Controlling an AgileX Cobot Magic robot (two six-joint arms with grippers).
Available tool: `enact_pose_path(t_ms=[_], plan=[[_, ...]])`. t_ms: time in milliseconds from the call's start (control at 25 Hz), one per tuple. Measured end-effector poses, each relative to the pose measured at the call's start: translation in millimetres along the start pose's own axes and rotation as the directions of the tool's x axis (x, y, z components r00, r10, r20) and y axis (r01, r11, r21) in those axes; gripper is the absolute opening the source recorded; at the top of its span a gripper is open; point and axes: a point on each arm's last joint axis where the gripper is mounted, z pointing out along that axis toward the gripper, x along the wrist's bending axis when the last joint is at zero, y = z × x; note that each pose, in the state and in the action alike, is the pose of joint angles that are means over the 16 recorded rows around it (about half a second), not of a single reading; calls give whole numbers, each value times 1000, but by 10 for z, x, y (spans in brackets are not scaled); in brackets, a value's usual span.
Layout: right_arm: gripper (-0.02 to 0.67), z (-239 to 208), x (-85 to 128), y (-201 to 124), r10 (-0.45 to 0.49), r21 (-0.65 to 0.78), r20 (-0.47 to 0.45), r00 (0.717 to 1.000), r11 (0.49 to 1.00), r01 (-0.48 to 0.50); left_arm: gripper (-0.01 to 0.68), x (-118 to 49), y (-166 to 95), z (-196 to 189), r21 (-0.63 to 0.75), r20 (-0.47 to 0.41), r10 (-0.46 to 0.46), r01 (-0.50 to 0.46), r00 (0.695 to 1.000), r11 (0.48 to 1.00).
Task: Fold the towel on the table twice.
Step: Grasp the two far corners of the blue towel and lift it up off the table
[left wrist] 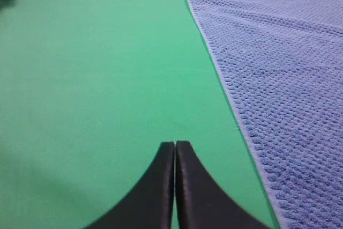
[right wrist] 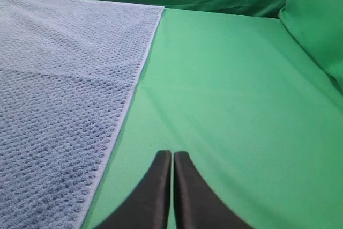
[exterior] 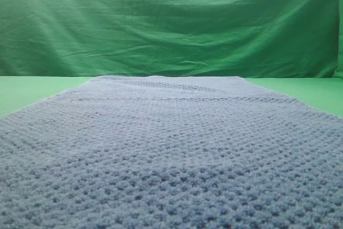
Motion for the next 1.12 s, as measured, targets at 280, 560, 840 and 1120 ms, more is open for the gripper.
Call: enact_pose_path(t_ms=[280, 560, 840, 1120], plan=[[0, 0, 0, 0, 0, 0, 0, 1000, 1000, 0, 0, 0, 0, 0, 0, 0, 0, 0, 1000, 1000], [0, 0, 0, 0, 0, 0, 0, 1000, 1000, 0, 0, 0, 0, 0, 0, 0, 0, 0, 1000, 1000], [0, 0, 0, 0, 0, 0, 0, 1000, 1000, 0, 0, 1, 0, 0, 0, -1, 3, -3, 1000, 1000], [0, 0, 0, 0, 0, 0, 0, 1000, 1000, 0, 0, -6, 6, 0, -7, 7, -24, 24, 1000, 1000]])
